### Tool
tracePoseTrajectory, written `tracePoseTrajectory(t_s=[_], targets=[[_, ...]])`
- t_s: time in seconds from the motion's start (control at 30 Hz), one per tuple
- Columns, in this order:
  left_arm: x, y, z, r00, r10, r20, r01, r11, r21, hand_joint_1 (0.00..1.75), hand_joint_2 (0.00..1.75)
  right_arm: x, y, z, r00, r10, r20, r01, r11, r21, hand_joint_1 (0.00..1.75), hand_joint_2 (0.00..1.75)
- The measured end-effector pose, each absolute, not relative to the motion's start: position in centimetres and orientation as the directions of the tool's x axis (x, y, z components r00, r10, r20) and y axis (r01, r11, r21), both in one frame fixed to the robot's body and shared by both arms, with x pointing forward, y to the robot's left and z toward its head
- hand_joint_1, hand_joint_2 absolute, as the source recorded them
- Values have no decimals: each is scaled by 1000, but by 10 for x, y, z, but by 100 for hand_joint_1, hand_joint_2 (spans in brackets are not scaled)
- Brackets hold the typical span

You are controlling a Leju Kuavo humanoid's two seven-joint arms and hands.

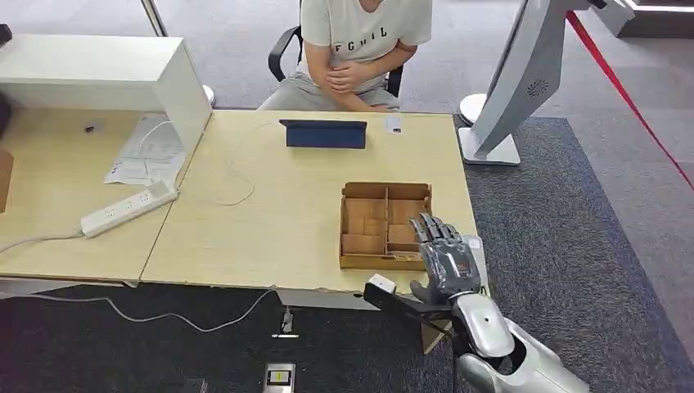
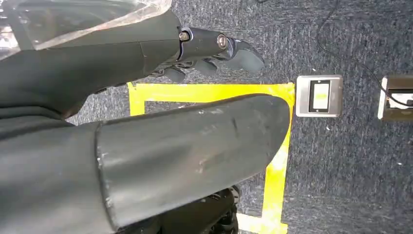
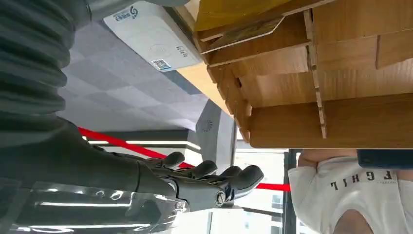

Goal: Pass the card to the sensor for recognition and then transmit it.

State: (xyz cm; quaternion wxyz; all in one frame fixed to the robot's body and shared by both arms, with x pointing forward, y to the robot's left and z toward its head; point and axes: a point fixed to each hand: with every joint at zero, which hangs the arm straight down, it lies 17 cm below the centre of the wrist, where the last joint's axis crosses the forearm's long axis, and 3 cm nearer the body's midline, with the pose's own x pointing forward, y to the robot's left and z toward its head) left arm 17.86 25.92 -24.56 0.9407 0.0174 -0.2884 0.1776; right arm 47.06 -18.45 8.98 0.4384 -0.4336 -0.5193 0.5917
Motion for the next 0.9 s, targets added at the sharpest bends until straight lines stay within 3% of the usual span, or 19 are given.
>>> tracePoseTrajectory(t_s=[0.9], targets=[[178, 262, -246, 772, 318, 551, -341, 938, -64, 0, 0, 459, -173, 72, -276, 959, -64, -114, -99, -988, 0, 175]])
